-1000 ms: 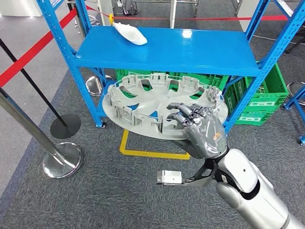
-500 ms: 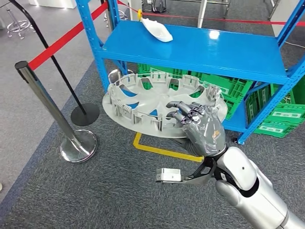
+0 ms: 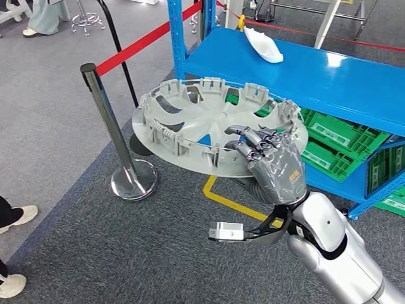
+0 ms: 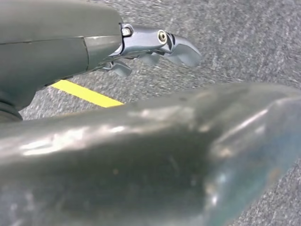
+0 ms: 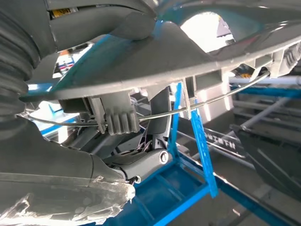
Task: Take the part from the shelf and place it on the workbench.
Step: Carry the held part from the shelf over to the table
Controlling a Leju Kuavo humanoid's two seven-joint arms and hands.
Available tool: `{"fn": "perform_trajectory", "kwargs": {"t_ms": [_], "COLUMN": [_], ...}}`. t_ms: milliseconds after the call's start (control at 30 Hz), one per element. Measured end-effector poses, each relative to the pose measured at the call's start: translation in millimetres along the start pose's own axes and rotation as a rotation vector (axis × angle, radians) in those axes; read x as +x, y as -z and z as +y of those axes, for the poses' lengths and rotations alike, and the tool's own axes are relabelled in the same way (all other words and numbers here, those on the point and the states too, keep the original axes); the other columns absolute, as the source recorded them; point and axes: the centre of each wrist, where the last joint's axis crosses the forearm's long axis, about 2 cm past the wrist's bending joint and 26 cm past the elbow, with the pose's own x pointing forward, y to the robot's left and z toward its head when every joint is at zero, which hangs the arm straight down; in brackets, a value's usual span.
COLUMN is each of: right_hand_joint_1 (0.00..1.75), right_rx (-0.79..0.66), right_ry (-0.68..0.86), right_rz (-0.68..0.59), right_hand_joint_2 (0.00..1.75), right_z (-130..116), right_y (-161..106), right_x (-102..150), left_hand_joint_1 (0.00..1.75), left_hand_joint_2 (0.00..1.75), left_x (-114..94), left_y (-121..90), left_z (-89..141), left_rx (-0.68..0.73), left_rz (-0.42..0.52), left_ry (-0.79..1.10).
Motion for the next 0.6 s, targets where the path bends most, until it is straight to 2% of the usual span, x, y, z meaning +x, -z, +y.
{"fn": "perform_trajectory", "kwargs": {"t_ms": [600], "right_hand_joint_1": [1.75], "right_rx": [-0.062], "right_ry": [-0.022], "right_rz": [0.001], "right_hand_joint_2": [1.75], "right_z": [-10.6], "right_y": [7.6], "right_x": [-4.4], "left_hand_joint_1": [0.0], "left_hand_joint_2": [0.0], "left_x": [1.3], "left_y": [2.1], "left_z": [1.3], "left_rx": [0.007], "left_rz": [-0.007], "left_ry": [-0.002]}}
